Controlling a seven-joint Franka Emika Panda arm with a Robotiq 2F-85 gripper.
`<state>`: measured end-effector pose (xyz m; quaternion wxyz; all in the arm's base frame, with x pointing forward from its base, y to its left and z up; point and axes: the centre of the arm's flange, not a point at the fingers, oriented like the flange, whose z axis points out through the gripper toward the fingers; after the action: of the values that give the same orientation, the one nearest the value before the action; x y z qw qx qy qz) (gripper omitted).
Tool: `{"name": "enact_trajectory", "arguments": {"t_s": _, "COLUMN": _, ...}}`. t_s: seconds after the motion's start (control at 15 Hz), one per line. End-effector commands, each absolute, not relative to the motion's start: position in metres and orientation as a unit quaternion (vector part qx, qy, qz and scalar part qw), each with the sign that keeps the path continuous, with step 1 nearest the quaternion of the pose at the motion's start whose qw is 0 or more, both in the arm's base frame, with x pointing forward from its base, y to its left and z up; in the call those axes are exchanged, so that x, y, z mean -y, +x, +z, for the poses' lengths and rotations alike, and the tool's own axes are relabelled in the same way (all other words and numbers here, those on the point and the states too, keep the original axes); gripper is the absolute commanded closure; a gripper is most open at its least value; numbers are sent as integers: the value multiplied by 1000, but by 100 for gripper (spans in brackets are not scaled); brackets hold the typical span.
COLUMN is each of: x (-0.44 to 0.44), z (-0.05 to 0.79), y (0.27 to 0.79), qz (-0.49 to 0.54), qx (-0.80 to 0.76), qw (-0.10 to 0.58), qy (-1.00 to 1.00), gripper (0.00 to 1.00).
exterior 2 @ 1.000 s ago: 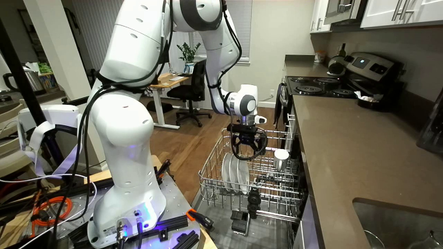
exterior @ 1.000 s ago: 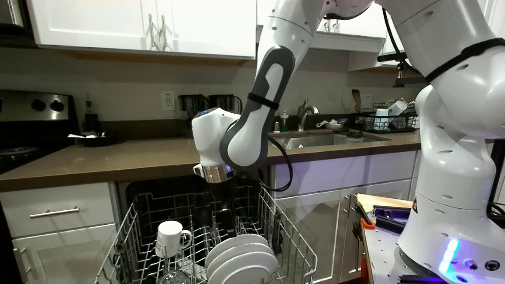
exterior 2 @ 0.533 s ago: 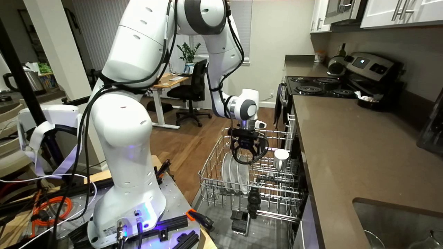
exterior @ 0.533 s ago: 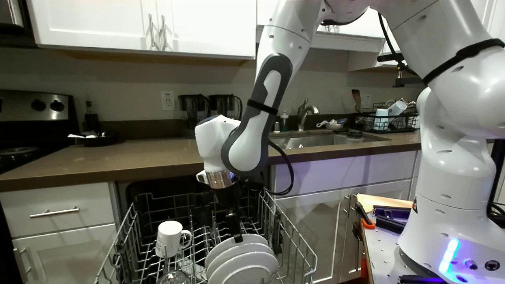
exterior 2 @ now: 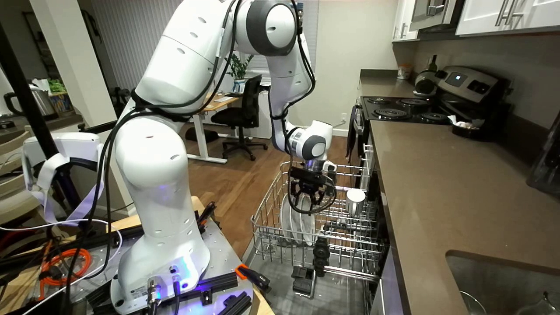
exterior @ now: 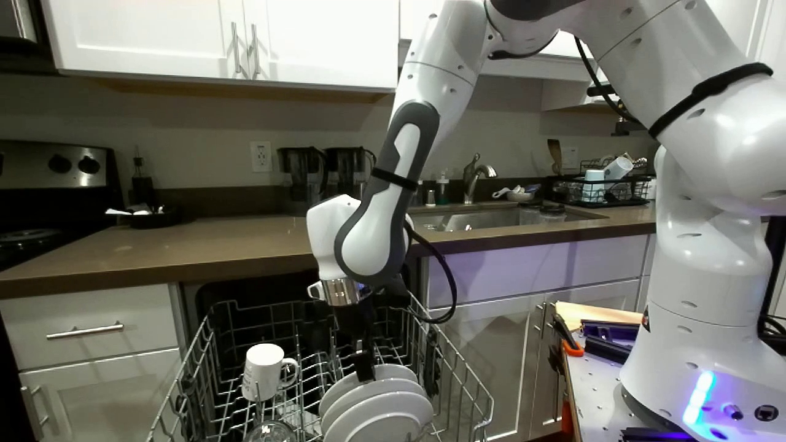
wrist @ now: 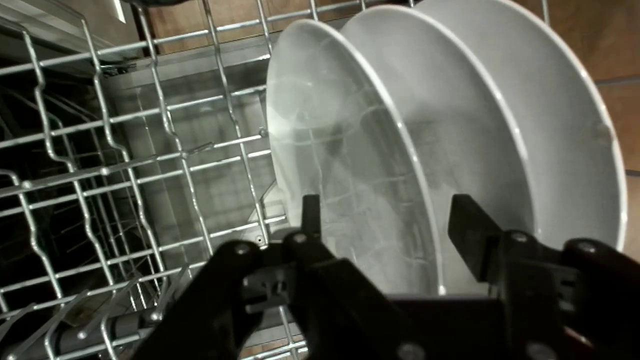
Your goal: Remove the plate from the dishwasher and put it on the counter top
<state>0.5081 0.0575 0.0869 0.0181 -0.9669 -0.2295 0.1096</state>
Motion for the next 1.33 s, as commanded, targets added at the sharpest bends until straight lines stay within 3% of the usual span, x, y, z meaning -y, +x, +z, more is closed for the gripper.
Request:
{"name": "enact_trajectory", "arguments": {"t_s": 0.0, "x": -54, "z": 80, "y": 515, "qz": 104, "qx": 233, "qw": 63, "qy": -965, "gripper": 63}}
{"name": "enact_trajectory", "arguments": {"t_s": 0.27, "x": -52, "z": 79, "y": 520, "qz": 101, "qx": 234, "qw": 83, "qy": -963, "gripper": 89}}
{"name": "enact_trajectory", "arguments": {"t_s": 0.4, "x": -48, "z": 81, "y": 525, "qz": 105, "qx": 235, "qw": 93, "qy": -962, "gripper": 98}}
{"name": "enact_trajectory", "arguments": {"t_s": 1.27, "x": -39, "z": 161, "y": 549, "qz": 115, "qx": 222, "qw": 117, "qy": -961, "gripper": 96}}
